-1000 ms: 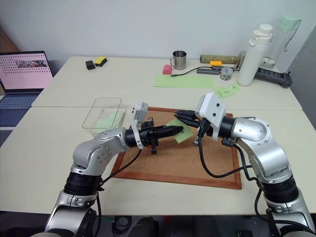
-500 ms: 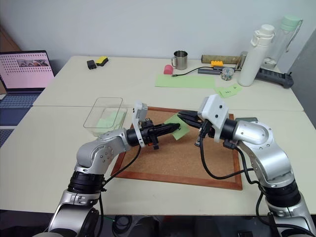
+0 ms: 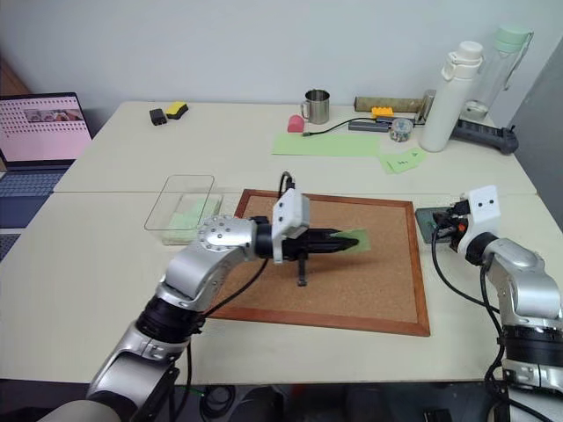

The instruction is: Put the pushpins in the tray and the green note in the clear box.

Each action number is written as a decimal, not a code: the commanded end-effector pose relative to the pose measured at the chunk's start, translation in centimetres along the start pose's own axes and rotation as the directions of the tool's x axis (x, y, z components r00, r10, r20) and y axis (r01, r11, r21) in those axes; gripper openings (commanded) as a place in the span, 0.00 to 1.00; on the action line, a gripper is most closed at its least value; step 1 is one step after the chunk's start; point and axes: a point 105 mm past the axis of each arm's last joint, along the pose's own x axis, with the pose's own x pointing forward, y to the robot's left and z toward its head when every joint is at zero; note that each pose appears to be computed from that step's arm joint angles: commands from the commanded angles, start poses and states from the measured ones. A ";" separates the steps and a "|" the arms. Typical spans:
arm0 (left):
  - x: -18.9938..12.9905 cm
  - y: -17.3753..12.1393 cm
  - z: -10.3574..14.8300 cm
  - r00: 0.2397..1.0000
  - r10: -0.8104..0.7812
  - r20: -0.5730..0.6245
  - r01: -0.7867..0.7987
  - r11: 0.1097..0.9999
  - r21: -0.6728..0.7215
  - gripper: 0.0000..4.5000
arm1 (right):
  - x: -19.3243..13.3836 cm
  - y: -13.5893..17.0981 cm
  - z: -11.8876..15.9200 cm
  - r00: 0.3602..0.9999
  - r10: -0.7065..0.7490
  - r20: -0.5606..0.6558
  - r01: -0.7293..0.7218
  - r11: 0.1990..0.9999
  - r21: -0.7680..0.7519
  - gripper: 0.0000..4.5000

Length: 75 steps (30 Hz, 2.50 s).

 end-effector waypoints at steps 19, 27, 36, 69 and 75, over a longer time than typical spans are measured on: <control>-0.6 0.9 0.5 0.997 0.076 0.013 -0.076 0.997 0.016 0.00 | 0.1 -2.6 2.4 0.995 -0.026 0.092 0.030 0.999 -0.043 0.48; -8.1 6.6 0.5 0.868 0.495 -0.034 -0.496 0.864 -0.082 0.00 | -3.0 7.7 5.8 0.900 0.404 0.164 -0.363 0.902 -0.231 0.48; -21.9 10.5 -2.2 0.296 0.932 -0.207 -0.947 0.314 0.060 0.00 | -5.7 18.5 9.0 0.667 0.710 0.225 -0.680 0.704 -0.205 0.48; -23.2 10.2 -4.2 0.255 0.923 -0.289 -0.943 0.303 0.135 0.69 | -5.8 19.3 10.4 0.663 0.712 0.232 -0.674 0.702 -0.232 0.49; -18.1 7.3 -2.8 0.619 0.719 -0.316 -0.765 0.643 -0.034 0.89 | -5.9 17.0 8.6 0.710 0.688 0.147 -0.641 0.719 -0.268 0.49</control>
